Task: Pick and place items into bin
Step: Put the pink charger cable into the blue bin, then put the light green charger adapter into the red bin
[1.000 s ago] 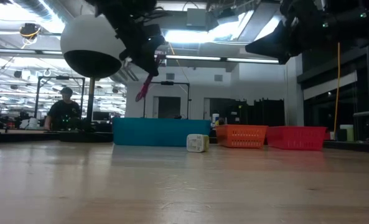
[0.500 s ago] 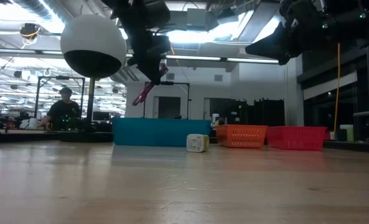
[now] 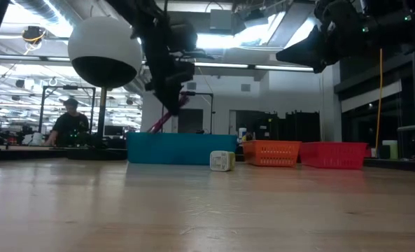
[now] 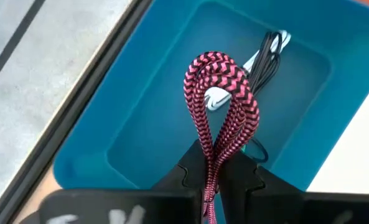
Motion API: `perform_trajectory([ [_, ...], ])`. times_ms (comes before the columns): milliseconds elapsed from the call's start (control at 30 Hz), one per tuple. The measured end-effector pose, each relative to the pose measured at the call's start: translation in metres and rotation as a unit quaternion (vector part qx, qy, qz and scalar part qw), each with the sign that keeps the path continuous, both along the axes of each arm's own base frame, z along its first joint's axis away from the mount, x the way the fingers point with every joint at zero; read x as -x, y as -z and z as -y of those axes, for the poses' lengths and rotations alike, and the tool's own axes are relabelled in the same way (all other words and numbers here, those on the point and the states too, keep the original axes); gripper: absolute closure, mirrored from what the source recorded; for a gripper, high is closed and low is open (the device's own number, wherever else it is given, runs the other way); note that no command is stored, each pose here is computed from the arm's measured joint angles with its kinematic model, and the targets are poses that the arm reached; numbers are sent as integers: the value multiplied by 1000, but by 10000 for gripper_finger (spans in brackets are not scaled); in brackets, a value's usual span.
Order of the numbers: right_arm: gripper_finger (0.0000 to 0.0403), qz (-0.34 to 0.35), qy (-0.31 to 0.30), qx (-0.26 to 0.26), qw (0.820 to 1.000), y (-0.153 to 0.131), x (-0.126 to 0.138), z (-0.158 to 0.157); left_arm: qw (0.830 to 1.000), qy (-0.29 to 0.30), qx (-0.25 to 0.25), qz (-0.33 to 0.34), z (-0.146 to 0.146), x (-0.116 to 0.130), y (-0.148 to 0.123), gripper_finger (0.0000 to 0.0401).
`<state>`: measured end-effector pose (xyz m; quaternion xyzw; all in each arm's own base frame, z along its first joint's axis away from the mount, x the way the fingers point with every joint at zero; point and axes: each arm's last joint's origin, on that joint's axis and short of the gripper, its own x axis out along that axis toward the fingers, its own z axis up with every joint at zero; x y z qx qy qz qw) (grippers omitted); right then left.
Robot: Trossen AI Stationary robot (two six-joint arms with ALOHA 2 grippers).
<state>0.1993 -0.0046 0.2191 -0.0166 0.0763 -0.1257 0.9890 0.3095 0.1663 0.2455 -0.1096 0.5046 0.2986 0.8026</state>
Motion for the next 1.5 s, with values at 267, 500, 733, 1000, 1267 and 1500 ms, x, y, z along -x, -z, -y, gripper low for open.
perform_trajectory([
  [267,402,-3,-1,7,1000,0,0,0,1000,7,8,-16,-3,-9,18,383],
  [500,402,-4,-1,9,1000,0,0,0,999,10,14,-30,-4,-12,28,377],
  [733,402,-4,-1,9,1000,0,0,0,999,18,8,-35,-4,-12,28,351],
  [1000,402,-4,-1,9,1000,0,0,0,999,9,7,-33,-5,-12,28,322],
  [1267,402,-4,-1,9,1000,0,0,0,999,7,-16,-46,-6,-12,27,313],
  [1500,402,-5,-2,11,1000,0,0,0,999,40,-33,-11,9,-7,-1,319],
])
